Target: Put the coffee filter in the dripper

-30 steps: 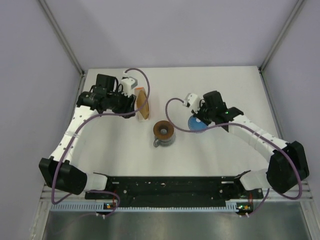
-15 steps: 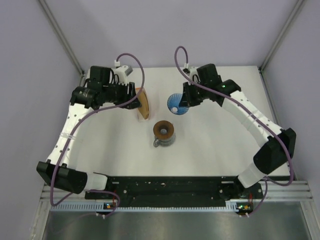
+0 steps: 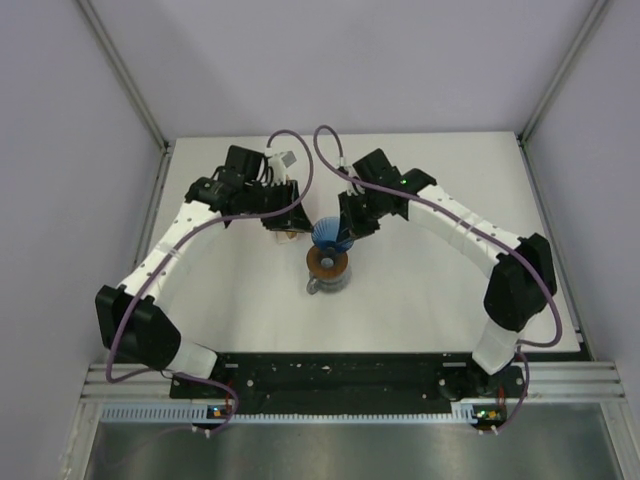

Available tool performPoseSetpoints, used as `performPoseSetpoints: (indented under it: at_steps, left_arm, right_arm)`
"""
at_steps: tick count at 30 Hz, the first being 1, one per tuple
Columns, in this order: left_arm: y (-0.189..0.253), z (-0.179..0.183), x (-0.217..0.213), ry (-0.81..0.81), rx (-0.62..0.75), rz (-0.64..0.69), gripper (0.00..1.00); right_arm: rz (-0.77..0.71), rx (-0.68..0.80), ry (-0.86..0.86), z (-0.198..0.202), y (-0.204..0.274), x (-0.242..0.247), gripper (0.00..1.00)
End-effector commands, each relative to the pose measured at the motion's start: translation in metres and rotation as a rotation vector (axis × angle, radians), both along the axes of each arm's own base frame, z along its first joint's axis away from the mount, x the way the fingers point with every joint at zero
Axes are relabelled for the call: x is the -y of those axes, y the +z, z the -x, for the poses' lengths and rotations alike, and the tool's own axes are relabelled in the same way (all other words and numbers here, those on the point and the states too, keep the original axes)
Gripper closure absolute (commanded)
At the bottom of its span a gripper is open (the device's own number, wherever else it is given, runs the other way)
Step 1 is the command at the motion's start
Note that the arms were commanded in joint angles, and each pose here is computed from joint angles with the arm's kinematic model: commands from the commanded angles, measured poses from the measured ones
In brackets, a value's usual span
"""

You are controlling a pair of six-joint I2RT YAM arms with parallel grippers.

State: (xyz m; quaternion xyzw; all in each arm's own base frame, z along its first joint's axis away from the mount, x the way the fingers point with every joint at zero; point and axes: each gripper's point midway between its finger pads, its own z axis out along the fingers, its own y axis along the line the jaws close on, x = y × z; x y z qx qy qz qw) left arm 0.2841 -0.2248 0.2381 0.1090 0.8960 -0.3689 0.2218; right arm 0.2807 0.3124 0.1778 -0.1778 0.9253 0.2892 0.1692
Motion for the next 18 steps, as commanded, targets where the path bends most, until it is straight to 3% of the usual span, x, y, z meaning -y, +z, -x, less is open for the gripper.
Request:
performPoseSetpoints:
  at_steps: [1, 18]
  left_arm:
    - [0.004, -0.013, 0.009, 0.039, -0.006, 0.052, 0.64]
    - [-0.045, -0.001, 0.010, 0.069, -0.099, 0.012, 0.79]
  right_arm:
    - [-0.019, 0.022, 0.013, -0.003, 0.008, -0.020, 1.00]
    - [0.059, 0.016, 0.033, 0.002, -0.026, -0.029, 1.00]
